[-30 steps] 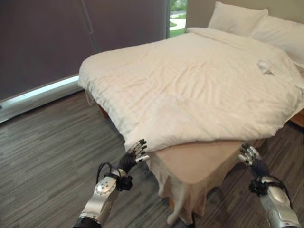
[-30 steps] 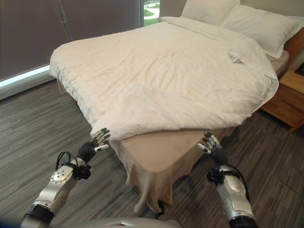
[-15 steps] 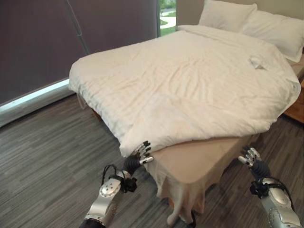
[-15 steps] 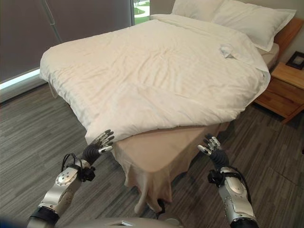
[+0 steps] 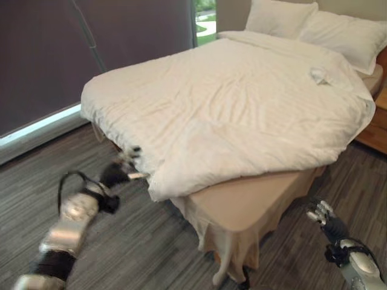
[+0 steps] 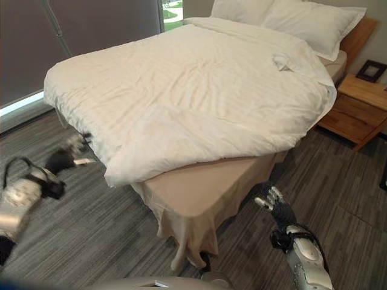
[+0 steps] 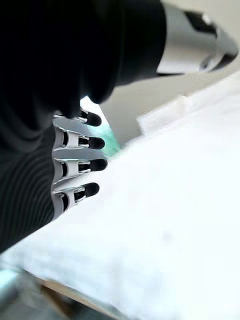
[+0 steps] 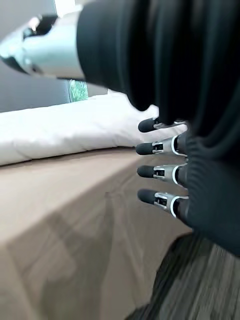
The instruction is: Making the bed.
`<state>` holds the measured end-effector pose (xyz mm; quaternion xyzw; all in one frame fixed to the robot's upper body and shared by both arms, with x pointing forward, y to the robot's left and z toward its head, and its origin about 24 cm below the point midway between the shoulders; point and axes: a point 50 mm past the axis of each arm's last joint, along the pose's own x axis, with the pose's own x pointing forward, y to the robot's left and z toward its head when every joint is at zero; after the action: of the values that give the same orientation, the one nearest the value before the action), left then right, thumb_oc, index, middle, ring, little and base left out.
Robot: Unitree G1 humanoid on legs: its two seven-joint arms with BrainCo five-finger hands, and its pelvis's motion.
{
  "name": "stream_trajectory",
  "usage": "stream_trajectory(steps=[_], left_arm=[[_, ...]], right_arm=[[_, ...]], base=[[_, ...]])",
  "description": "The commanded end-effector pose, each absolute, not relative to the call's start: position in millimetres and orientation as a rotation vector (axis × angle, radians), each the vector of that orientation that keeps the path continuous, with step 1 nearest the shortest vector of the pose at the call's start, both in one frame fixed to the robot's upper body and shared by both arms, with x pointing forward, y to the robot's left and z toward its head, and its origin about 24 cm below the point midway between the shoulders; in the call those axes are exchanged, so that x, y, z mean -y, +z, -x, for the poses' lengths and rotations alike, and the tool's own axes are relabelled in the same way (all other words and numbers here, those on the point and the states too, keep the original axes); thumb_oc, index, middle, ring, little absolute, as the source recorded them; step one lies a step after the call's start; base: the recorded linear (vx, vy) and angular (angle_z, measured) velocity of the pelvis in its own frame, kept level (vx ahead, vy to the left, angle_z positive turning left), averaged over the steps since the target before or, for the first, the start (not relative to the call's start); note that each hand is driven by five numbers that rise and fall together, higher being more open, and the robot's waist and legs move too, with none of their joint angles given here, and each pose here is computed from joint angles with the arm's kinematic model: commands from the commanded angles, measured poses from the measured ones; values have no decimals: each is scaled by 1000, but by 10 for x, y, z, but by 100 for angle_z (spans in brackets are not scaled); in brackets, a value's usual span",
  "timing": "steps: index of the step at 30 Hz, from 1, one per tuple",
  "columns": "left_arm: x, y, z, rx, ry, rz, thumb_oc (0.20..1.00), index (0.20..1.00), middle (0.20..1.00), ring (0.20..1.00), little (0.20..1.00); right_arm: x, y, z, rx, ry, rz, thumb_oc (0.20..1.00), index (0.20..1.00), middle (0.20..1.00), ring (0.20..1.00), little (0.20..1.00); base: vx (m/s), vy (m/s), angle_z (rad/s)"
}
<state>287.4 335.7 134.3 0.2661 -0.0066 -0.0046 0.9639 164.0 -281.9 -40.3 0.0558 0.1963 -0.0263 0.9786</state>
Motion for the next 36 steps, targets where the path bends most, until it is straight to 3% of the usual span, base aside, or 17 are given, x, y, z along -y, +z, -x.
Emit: stream_trajectory(steps=[1,9,16,20,25,30,36], left_arm=[[-3480,2227,-3241,215,184,-760,1000,1000,1000,1000,1000],[-3149,3159,-3687,353,342,-950,1000,1000,1000,1000,1000],[-3083,3683,-3710,358,483,-1068,1000,1000,1000,1000,1000],[-2995,4094,-3622,386,617,-1281,1000,1000,1000,1000,1000],[-2991,4226,-3579,349,687,-1402,1000,1000,1000,1000,1000],[-3297,4385,-3358,229,842,-1406,1000,1000,1000,1000,1000],[-3474,4318,-3284,193,848,-1348,1000,1000,1000,1000,1000]], right_arm=[[2841,-225,-1823,-285,-31,-169,1000,1000,1000,1000,1000],[2719,-432,-1845,-334,-82,-314,1000,1000,1000,1000,1000],[2491,-510,-1926,-361,-31,-372,1000,1000,1000,1000,1000],[2398,-626,-1912,-408,-41,-408,1000,1000,1000,1000,1000],[2391,-679,-1919,-433,-65,-414,1000,1000,1000,1000,1000],[2360,-623,-2002,-421,-31,-375,1000,1000,1000,1000,1000],[2322,-487,-2104,-359,11,-355,1000,1000,1000,1000,1000]], base=[[-47,34,-7],[-35,26,-8],[-8,26,-21],[-17,34,-21],[-35,26,-18],[-15,31,-24],[-31,-44,0]])
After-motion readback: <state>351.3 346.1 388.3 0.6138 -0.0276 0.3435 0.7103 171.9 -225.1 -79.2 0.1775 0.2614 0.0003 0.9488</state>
